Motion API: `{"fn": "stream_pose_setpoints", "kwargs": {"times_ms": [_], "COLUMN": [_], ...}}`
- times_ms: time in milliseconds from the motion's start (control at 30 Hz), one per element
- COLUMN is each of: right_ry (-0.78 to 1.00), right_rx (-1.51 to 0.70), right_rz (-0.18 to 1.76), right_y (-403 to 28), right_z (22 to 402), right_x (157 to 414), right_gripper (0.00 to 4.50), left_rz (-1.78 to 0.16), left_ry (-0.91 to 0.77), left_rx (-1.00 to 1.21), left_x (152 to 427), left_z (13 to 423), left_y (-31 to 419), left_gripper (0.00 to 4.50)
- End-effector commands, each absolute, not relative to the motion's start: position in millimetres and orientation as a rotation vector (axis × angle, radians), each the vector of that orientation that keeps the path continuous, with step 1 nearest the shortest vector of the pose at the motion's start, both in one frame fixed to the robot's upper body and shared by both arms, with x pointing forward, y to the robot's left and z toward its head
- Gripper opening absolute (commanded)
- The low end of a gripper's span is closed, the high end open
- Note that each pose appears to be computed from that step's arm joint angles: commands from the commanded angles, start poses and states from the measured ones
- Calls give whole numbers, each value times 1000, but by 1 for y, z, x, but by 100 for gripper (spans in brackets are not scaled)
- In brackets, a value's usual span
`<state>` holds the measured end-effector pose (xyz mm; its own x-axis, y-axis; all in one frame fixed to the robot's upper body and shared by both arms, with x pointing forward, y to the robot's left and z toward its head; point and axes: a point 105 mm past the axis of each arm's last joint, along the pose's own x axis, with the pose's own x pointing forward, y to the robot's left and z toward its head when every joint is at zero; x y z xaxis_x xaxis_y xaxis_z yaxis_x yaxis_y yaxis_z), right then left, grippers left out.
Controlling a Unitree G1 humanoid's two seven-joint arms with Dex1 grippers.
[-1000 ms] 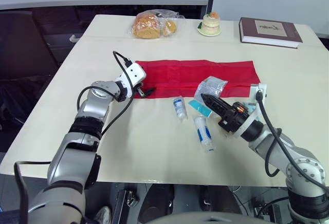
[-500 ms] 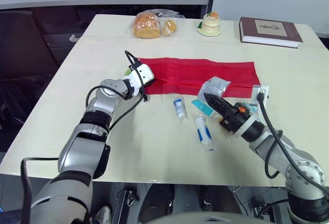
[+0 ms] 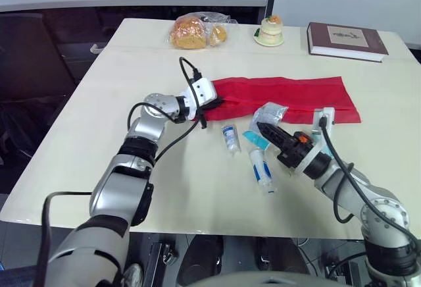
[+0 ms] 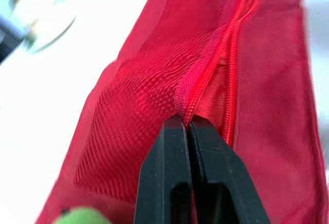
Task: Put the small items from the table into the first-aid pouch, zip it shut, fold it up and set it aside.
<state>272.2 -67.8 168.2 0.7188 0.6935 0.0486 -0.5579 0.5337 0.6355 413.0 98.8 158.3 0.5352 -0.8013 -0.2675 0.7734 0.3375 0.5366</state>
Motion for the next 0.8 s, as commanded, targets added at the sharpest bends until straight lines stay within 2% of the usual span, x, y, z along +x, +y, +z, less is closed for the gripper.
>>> {"fn": "stream_pose_setpoints", "kwargs": {"times_ms": [33, 167, 300, 567, 800], "right_ry": [219, 226, 244, 370, 417], "right_rx": [701, 801, 856, 852, 866], "right_rz": [757, 713, 719, 733, 762], "right_y": [-68, -68, -62, -48, -44], "right_z": [174, 176, 177, 148, 139], "right_x": [280, 302, 313, 314, 313], "right_gripper": [0, 0, 0, 0, 0], "left_rz": [-1101, -1178, -1234, -1257, -1266], "left_ry": [-107, -83, -53, -41, -39], "left_rx": [635, 580, 547, 470, 445], "left_x": [407, 402, 398, 401, 401], "left_z": [178, 175, 172, 176, 177], "left_y": [83, 74, 70, 66, 63], "left_gripper": [7, 7, 7, 7, 7]}}
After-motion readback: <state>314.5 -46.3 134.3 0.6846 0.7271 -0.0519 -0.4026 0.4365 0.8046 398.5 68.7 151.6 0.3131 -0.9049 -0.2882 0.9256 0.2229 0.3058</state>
